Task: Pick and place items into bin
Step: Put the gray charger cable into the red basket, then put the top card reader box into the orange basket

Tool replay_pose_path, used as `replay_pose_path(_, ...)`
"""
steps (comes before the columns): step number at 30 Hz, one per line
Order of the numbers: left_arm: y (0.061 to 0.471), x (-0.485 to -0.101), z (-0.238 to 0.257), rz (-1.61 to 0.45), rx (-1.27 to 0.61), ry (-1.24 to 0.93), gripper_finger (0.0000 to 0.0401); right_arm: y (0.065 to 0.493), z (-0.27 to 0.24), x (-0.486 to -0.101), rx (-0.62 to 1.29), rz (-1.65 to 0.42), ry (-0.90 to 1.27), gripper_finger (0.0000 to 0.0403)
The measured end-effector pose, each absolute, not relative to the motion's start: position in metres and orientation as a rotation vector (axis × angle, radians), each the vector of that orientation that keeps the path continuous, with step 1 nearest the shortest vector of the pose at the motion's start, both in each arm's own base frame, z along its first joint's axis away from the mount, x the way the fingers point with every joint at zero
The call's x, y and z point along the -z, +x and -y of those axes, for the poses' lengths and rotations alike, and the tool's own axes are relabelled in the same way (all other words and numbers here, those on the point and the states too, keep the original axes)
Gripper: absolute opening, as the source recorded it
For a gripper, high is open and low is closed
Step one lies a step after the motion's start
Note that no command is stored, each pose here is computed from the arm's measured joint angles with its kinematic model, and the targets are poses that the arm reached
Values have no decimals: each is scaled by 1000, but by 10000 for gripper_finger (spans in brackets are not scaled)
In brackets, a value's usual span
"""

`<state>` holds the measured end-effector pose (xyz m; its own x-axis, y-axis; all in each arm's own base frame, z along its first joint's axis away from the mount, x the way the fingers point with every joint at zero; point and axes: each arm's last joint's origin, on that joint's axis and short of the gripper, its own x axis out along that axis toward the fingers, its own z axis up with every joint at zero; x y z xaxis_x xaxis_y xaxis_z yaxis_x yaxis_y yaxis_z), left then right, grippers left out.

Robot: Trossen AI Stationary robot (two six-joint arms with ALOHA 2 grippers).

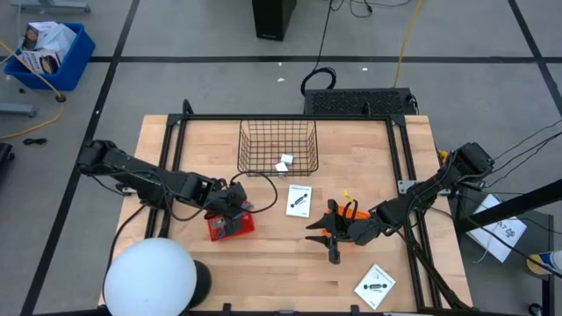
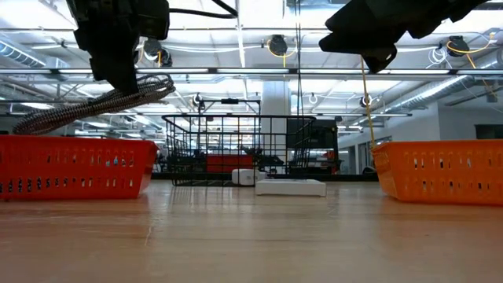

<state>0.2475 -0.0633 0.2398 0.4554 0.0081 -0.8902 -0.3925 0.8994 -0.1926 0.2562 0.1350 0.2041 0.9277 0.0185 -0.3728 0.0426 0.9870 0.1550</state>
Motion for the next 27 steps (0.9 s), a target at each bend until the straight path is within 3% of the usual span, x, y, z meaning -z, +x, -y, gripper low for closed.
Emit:
replay_pose_path(6, 247, -240, 63, -1080, -254, -407, 79, 256, -135, -204, 13, -383, 162, 125)
replay_pose_path(17, 249, -240, 64, -1066, -249, -410, 76, 256, -135, -204, 13, -383, 162, 125)
replay_pose_path(27, 266, -252, 68, -869, -122, -357, 76, 257, -135, -205, 11, -374, 163, 125)
